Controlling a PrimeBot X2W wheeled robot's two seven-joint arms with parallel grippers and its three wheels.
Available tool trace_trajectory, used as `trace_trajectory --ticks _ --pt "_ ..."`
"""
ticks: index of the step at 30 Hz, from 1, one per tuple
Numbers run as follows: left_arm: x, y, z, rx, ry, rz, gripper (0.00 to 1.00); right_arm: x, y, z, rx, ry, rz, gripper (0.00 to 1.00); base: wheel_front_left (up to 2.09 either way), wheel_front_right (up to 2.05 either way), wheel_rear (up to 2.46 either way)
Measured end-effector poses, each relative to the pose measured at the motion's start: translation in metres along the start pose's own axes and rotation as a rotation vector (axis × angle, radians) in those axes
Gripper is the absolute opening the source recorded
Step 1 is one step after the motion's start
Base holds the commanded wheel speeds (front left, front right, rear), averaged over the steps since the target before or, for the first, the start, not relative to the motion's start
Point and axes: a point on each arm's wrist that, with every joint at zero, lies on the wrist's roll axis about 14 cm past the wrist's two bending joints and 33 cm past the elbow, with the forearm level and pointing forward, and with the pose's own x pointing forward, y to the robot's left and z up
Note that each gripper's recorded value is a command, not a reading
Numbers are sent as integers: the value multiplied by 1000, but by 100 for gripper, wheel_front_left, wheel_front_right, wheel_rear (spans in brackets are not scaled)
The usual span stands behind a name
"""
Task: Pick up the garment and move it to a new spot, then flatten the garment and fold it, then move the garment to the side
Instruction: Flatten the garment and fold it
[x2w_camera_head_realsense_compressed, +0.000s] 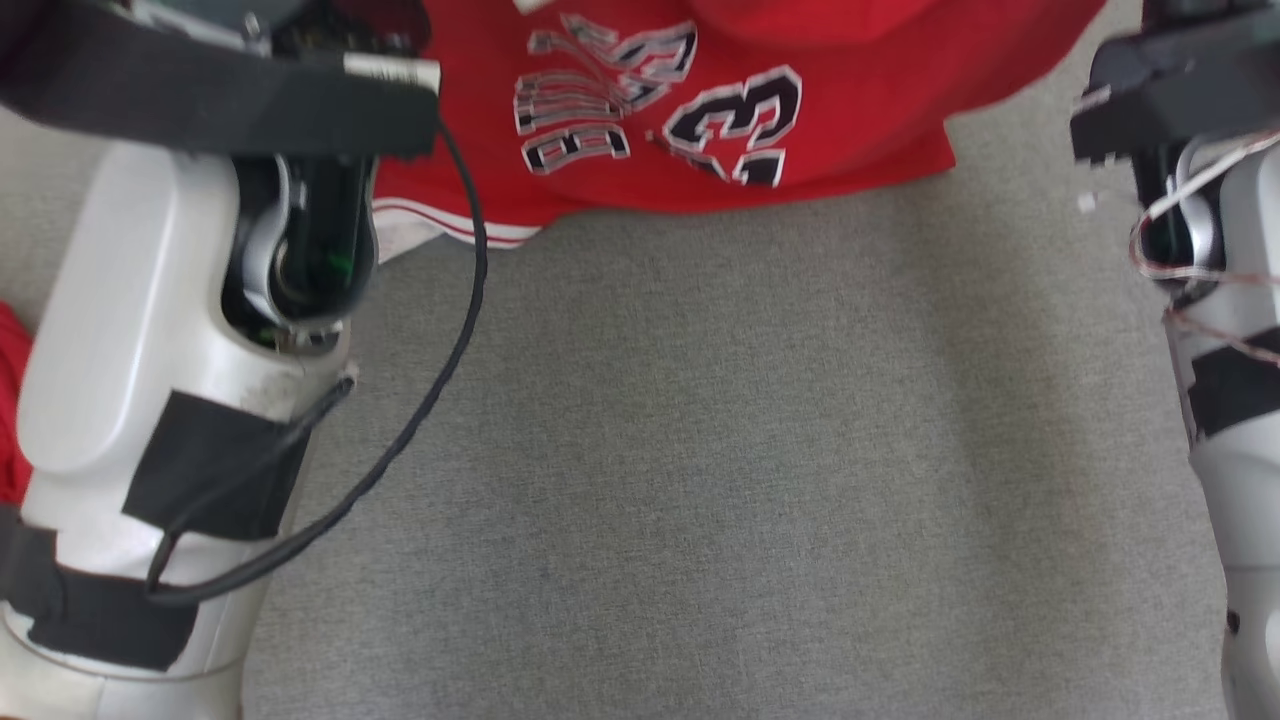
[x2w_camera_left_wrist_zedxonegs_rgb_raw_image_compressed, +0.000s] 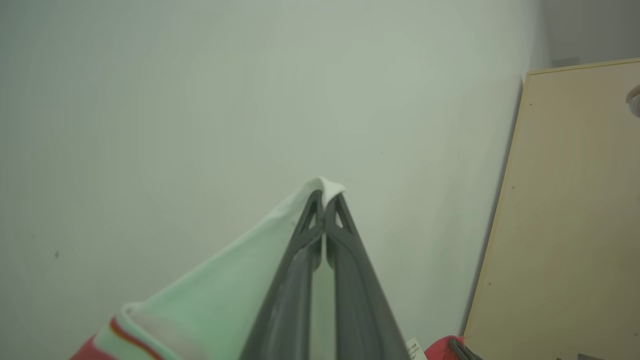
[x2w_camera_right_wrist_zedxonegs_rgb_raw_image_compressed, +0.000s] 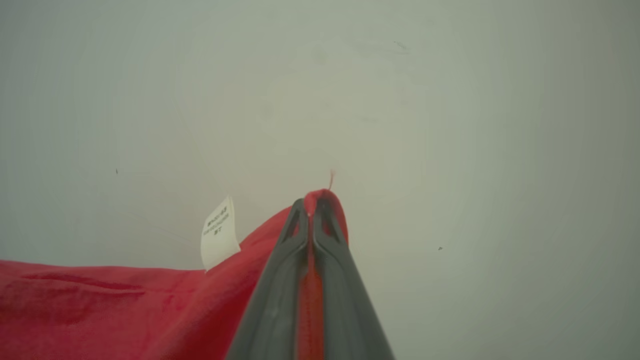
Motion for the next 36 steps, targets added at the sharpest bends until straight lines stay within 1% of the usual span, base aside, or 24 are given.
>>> trace_trajectory --ticks 7,17,23,27,28,36 --pt "-30 0 -10 -7 109 32 0 -28 -2 0 16 49 1 0 0 0 0" --pt "-67 -2 -5 -43 153 97 0 -67 -2 -4 53 117 -24 0 0 0 0" --pt "-104 0 -9 -85 179 173 0 -97 -7 -15 95 177 -71 0 0 0 0" --pt "-133 0 -7 -138 175 242 0 -123 -11 -22 122 224 -110 0 0 0 0" --pt "-133 0 -7 -138 175 242 0 -123 -11 -22 122 224 -110 0 0 0 0" --pt "-192 -12 -9 -196 201 346 0 -169 -6 -30 188 304 -171 0 0 0 0"
